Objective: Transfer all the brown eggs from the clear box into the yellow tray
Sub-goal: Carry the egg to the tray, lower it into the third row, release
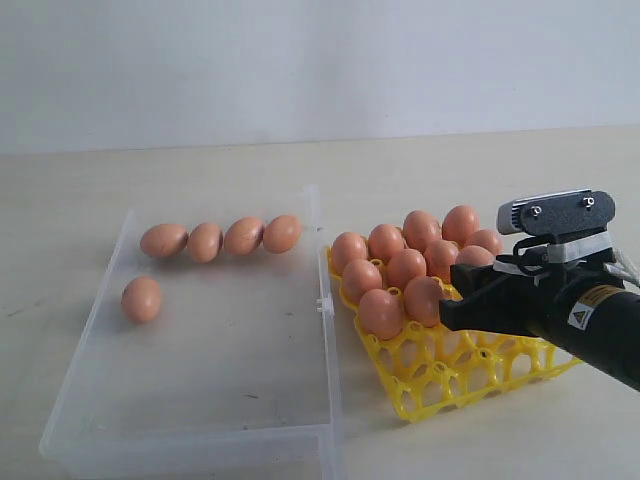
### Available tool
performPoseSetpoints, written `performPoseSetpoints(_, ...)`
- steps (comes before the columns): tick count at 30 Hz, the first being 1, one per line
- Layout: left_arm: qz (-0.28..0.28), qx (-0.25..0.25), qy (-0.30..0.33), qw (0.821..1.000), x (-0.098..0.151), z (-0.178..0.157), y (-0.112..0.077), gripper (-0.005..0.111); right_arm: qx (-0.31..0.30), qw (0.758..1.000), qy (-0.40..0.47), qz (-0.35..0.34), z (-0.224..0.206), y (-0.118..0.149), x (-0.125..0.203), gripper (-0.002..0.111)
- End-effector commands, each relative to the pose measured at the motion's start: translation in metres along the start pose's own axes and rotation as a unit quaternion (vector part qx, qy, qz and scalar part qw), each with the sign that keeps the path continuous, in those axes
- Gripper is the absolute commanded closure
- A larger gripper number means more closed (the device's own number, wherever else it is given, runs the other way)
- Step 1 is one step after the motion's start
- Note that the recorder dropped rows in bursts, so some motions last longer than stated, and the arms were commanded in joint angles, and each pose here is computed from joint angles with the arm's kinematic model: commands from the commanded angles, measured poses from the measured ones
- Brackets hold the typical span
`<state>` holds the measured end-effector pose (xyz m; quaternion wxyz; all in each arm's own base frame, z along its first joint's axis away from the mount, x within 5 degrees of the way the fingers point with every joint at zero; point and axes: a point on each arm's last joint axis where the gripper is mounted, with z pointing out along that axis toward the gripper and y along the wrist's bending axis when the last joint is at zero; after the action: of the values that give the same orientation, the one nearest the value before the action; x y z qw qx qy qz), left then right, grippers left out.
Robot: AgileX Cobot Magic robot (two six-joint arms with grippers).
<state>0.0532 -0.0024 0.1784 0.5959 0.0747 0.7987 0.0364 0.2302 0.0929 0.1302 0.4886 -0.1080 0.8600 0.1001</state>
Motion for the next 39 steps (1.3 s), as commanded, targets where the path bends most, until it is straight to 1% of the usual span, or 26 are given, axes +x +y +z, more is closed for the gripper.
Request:
performPoseSetpoints(1, -0.006, -0.001, -0.009, 1.0, -0.002, -0.001, 0.0, 0.107, -0.002, 1.0, -0.011, -0.004, 0.002, 0.0, -0.002, 0.108)
performPoseSetpoints(2, -0.006, -0.001, -0.009, 1.0, -0.002, -0.001, 0.0, 0.107, -0.003, 1.0, -0.011, -0.005, 0.003, 0.0, -0.002, 0.107)
performPoseSetpoints(5, -0.006, -0.001, -0.009, 1.0, -0.002, -0.001, 0.0, 0.107, -0.003, 1.0, -0.011, -0.005, 0.003, 0.0, -0.002, 0.098)
performPoseSetpoints(8, -0.006, -0.001, -0.009, 1.0, -0.002, -0.001, 0.0, 0.107, -0.003, 1.0, -0.01, -0.005, 0.003, 0.0, -0.002, 0.082)
performPoseSetpoints(11, -0.006, -0.001, -0.009, 1.0, -0.002, -0.001, 0.0, 0.107, -0.003, 1.0, -0.007, -0.005, 0.003, 0.0, -0.001, 0.062)
performPoseSetpoints(14, -0.006, -0.001, -0.009, 1.0, -0.002, -0.001, 0.0, 0.107, -0.003, 1.0, -0.007, -0.005, 0.003, 0.0, -0.001, 0.049)
performPoseSetpoints(15, -0.006, -0.001, -0.009, 1.0, -0.002, -0.001, 0.0, 0.107, -0.003, 1.0, -0.007, -0.005, 0.003, 0.0, -0.001, 0.046)
performPoseSetpoints(17, -0.006, -0.001, -0.009, 1.0, -0.002, -0.001, 0.0, 0.107, -0.003, 1.0, -0.009, -0.005, 0.002, 0.0, -0.002, 0.045)
performPoseSetpoints(19, -0.006, -0.001, -0.009, 1.0, -0.002, -0.001, 0.0, 0.107, -0.003, 1.0, -0.015, -0.004, 0.0, 0.0, -0.004, 0.047)
performPoseSetpoints(20, -0.006, -0.001, -0.009, 1.0, -0.002, -0.001, 0.0, 0.107, -0.003, 1.0, -0.018, -0.003, -0.002, 0.0, -0.007, 0.049)
performPoseSetpoints(21, -0.006, -0.001, -0.009, 1.0, -0.002, -0.001, 0.0, 0.107, -0.004, 1.0, -0.022, -0.003, -0.005, 0.0, -0.01, 0.053)
performPoseSetpoints(23, -0.006, -0.001, -0.009, 1.0, -0.002, -0.001, 0.0, 0.107, -0.007, 1.0, -0.027, 0.0, -0.014, 0.001, -0.019, 0.068)
performPoseSetpoints(26, -0.006, -0.001, -0.009, 1.0, -0.002, -0.001, 0.0, 0.107, -0.017, 0.999, -0.032, 0.008, -0.035, 0.005, -0.047, 0.095)
performPoseSetpoints(27, -0.006, -0.001, -0.009, 1.0, -0.002, -0.001, 0.0, 0.107, -0.024, 0.999, -0.022, 0.013, -0.041, 0.007, -0.058, 0.105)
performPoseSetpoints(28, -0.006, -0.001, -0.009, 1.0, -0.002, -0.001, 0.0, 0.107, -0.03, 0.999, -0.007, 0.017, -0.046, 0.01, -0.069, 0.108)
performPoseSetpoints(29, -0.006, -0.001, -0.009, 1.0, -0.002, -0.001, 0.0, 0.107, -0.04, 0.999, 0.002, 0.015, -0.048, 0.016, -0.081, 0.108)
performPoseSetpoints(31, -0.006, -0.001, -0.009, 1.0, -0.002, -0.001, 0.0, 0.107, -0.057, 0.997, 0.057, -0.012, -0.048, 0.033, -0.1, 0.108)
performPoseSetpoints(33, -0.006, -0.001, -0.009, 1.0, -0.002, -0.001, 0.0, 0.107, -0.068, 0.989, 0.129, -0.037, -0.041, 0.051, -0.108, 0.108)
performPoseSetpoints(36, -0.006, -0.001, -0.009, 1.0, -0.002, -0.001, 0.0, 0.107, -0.097, 0.968, 0.218, -0.082, -0.017, 0.087, -0.114, 0.108)
performPoseSetpoints(39, -0.006, -0.001, -0.009, 1.0, -0.002, -0.001, 0.0, 0.107, -0.146, 0.947, 0.261, -0.121, 0.006, 0.13, -0.114, 0.108)
